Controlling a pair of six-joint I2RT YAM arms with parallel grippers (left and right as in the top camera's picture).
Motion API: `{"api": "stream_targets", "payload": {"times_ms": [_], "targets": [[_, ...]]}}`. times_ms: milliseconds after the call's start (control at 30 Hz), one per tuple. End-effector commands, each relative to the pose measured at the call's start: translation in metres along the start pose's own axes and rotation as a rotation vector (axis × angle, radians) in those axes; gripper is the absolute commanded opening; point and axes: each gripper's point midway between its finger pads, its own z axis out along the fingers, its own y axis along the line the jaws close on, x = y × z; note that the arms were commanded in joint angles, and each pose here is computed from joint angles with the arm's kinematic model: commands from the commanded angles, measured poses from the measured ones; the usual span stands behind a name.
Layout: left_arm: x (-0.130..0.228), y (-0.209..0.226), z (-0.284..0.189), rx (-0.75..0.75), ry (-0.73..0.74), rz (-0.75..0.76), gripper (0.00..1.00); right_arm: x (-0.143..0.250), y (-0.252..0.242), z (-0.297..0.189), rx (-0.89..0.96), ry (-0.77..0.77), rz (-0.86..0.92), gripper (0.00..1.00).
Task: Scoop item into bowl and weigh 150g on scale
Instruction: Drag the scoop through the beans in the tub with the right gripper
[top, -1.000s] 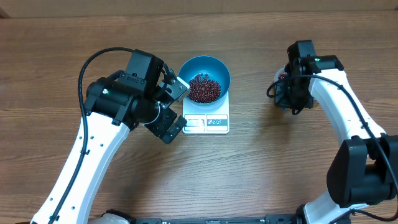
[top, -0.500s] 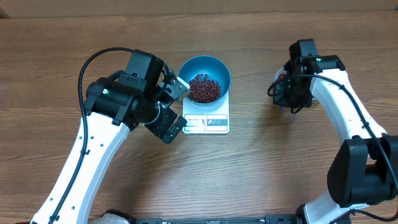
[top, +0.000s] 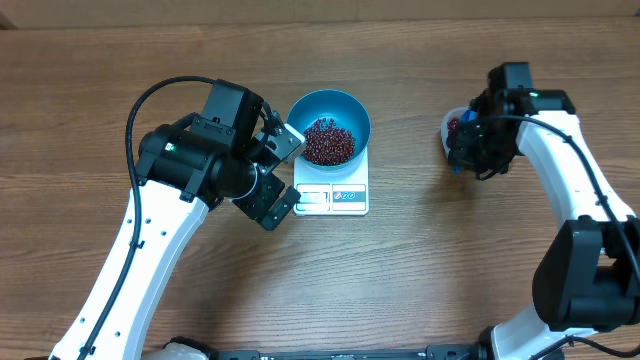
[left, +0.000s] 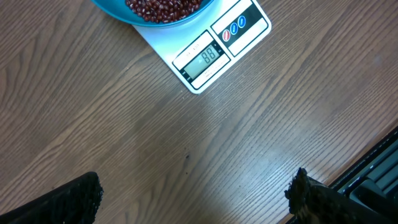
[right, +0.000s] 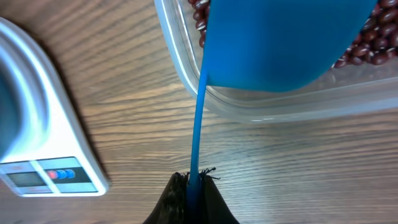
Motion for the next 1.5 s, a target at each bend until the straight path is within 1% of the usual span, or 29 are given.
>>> {"api": "stream_targets", "payload": {"times_ms": [0, 100, 367, 600, 733, 900, 1467], "targets": [[0.0, -0.002, -0.003, 0.01, -0.015, 0.02, 1.0, -0.005, 0.014, -0.004, -0.148, -0.001, -0.011, 0.04], [0.0, -0.002, -0.003, 0.009, -0.015, 0.02, 1.0, -0.005, 0.016, -0.007, -0.186, 0.001, -0.044, 0.04], [0.0, -0.002, -0.003, 0.01, -0.015, 0.02, 1.0, -0.004, 0.014, -0.007, -0.183, 0.004, -0.041, 0.04], [0.0, -0.002, -0.003, 0.01, -0.015, 0.02, 1.0, -0.006, 0.002, -0.01, -0.184, 0.007, -0.001, 0.04], [0.0, -0.002, -0.003, 0.009, -0.015, 0.02, 1.0, -0.009, 0.002, -0.016, -0.257, -0.003, -0.012, 0.04], [0.0, -0.002, -0.003, 0.01, -0.015, 0.02, 1.0, -0.01, -0.002, -0.02, -0.289, -0.012, -0.037, 0.04], [0.0, -0.002, -0.003, 0.009, -0.015, 0.02, 1.0, -0.018, -0.038, -0.031, -0.3, -0.053, -0.008, 0.04]]}}
